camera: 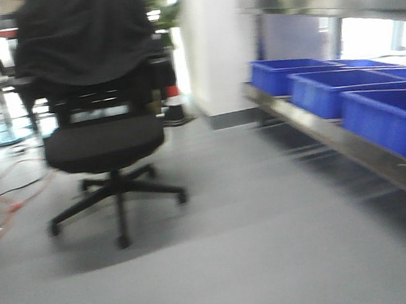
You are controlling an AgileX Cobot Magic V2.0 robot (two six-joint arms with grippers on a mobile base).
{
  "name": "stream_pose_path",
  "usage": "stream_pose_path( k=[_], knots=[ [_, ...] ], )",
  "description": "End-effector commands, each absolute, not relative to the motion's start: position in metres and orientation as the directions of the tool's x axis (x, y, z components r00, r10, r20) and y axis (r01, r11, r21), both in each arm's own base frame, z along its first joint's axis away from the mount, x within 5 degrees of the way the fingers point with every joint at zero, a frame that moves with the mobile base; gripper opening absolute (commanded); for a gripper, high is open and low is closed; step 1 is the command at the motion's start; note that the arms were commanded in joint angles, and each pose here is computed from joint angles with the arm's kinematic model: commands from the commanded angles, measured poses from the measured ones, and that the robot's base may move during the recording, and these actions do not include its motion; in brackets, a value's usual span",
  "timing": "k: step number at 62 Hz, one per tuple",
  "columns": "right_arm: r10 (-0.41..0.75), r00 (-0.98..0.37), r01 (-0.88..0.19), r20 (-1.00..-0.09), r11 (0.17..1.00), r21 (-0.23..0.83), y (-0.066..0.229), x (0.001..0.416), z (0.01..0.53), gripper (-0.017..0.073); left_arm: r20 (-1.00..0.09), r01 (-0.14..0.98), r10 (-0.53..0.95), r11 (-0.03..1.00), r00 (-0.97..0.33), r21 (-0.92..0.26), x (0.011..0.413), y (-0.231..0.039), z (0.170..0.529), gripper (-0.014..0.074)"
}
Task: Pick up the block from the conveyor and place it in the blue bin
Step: 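Drive base away from conveyor toward the shelf of blue bins, then drive up close to the blue bins on the lower shelf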
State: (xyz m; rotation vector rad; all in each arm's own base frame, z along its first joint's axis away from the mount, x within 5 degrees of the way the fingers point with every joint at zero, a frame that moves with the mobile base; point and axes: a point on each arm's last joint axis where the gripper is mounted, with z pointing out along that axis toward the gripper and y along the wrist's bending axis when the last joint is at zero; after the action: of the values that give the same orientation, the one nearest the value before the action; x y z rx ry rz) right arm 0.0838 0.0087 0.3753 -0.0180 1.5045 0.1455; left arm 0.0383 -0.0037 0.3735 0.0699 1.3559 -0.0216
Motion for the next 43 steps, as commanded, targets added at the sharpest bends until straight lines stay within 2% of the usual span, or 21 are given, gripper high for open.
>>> stream_pose_path(
  k=[1,43],
  knots=[
    [0.08,0.082,-0.103,-0.993,0.992,0.072,0.0081,0.0825,0.3778,-0.0162,-0.971,0.06,0.01,0.998,0.238,0.025,0.0369,-0.0037,0.376,-0.0111],
    [0.08,0.082,-0.103,-0.993,0.992,0.072,0.0081,0.0825,0.3778,-0.0162,-0.971,0.06,0.01,0.998,0.238,0.025,0.0369,-0.0037,0.376,-0.0111]
  ],
)
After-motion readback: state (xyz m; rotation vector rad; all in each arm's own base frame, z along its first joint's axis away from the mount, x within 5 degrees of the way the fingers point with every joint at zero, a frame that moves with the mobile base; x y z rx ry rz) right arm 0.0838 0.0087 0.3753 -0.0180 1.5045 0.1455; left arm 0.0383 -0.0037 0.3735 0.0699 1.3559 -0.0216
